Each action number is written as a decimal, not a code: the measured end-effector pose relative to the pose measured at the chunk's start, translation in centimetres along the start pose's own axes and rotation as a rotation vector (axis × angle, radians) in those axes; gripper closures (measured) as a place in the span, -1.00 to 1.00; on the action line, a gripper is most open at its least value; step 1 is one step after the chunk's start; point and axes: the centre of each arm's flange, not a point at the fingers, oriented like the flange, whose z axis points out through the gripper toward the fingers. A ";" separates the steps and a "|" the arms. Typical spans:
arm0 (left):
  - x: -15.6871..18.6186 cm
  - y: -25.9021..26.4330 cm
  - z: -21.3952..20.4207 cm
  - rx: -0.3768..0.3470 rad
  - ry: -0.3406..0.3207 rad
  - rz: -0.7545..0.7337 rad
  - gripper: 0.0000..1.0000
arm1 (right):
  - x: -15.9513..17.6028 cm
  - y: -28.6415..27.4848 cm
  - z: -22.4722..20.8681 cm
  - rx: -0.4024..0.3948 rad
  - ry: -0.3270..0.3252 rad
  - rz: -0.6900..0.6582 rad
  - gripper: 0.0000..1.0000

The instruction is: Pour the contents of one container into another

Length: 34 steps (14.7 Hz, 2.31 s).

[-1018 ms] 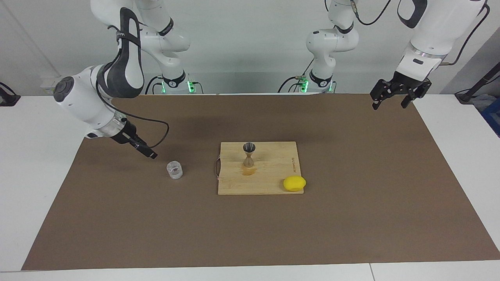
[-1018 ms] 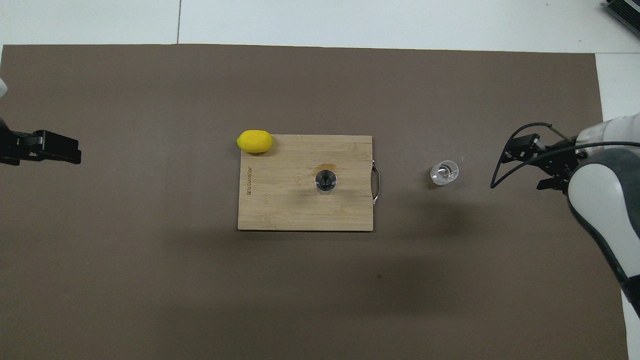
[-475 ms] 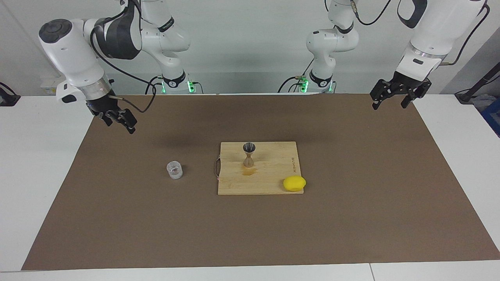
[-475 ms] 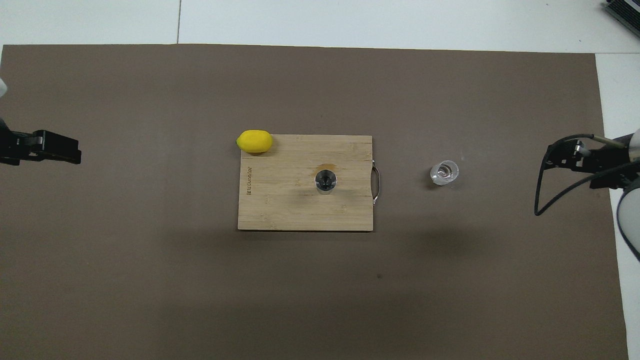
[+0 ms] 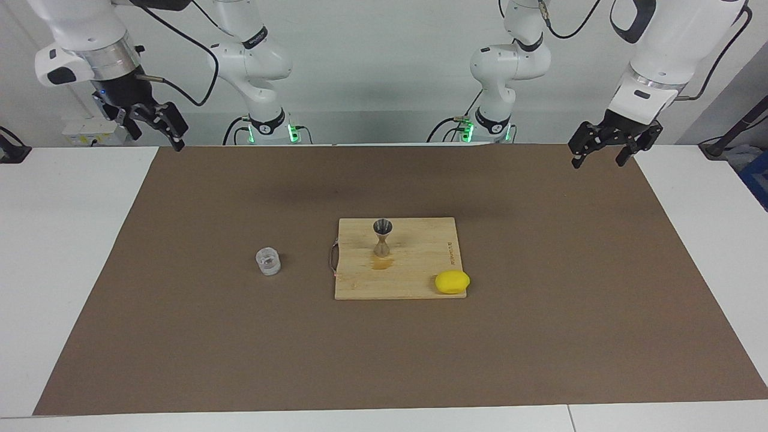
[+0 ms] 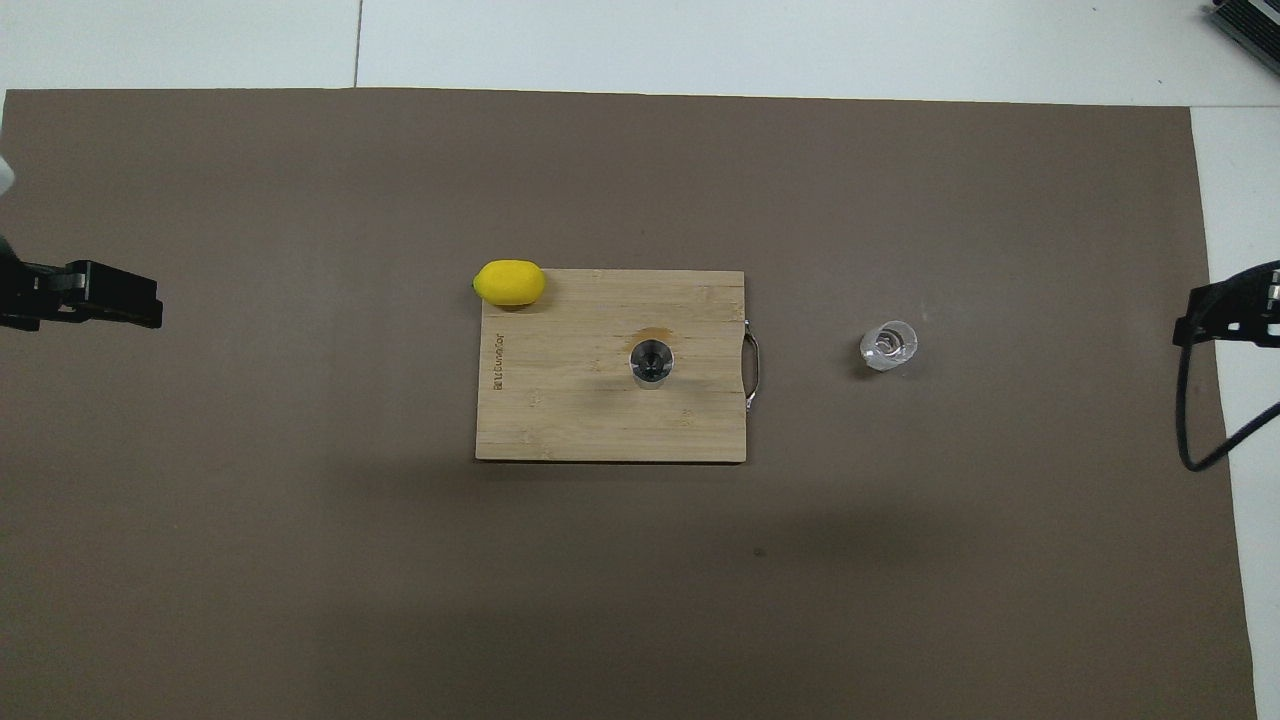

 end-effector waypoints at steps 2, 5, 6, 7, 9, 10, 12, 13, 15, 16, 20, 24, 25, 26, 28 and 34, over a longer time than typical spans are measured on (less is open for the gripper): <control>0.0 0.0 0.0 0.000 0.000 0.000 -1.00 | -0.4 -0.1 0.2 -0.001 -0.002 -0.005 -1.00; 0.0 0.0 0.0 0.000 0.000 0.000 -1.00 | -0.7 -1.1 0.6 -0.004 -0.010 -0.028 -1.00; 0.0 0.0 0.0 0.000 0.000 0.000 -1.00 | -0.8 -1.5 0.6 -0.005 -0.010 -0.035 -1.00; 0.0 0.0 0.0 0.000 0.000 0.000 -1.00 | -0.9 -1.9 0.6 -0.005 -0.010 -0.043 -1.00; 0.0 0.0 0.0 0.000 0.000 0.000 -1.00 | -1.0 -2.4 0.6 -0.005 -0.010 -0.052 -1.00; 0.0 0.0 0.0 0.000 0.000 0.000 -1.00 | -1.1 -2.6 0.6 -0.005 -0.011 -0.058 -1.00; 0.0 0.0 0.0 0.000 0.000 0.000 -1.00 | -1.2 -2.9 0.6 -0.006 -0.011 -0.063 -1.00; 0.0 0.0 0.0 0.000 0.000 0.000 -1.00 | -1.2 -2.9 0.7 -0.006 -0.012 -0.063 -1.00; 0.0 0.0 0.0 0.000 0.000 0.000 -1.00 | -1.2 -3.0 0.7 0.000 -0.015 -0.064 -1.00; 0.0 0.0 0.0 0.000 0.000 0.000 -1.00 | -1.3 -3.2 0.9 0.019 -0.023 -0.065 -1.00; 0.0 0.0 0.0 0.000 0.000 0.000 -1.00 | -0.9 -3.6 1.2 0.068 -0.011 -0.075 -1.00; 0.0 0.0 0.0 0.000 0.000 0.000 -1.00 | -0.7 -3.3 1.9 0.041 -0.012 -0.140 -1.00; 0.0 0.0 0.0 0.000 0.000 0.000 -1.00 | -0.7 -3.3 2.0 0.038 -0.013 -0.147 -1.00; 0.0 0.0 0.0 0.000 0.000 0.000 -1.00 | -0.7 -3.3 2.1 0.037 -0.014 -0.155 -1.00; 0.0 0.0 0.0 0.000 0.000 0.000 -1.00 | -0.7 -3.3 2.1 0.036 -0.014 -0.160 -1.00; 0.0 0.0 0.0 0.000 0.000 0.000 -1.00 | -0.7 -3.3 2.1 0.036 -0.015 -0.160 -1.00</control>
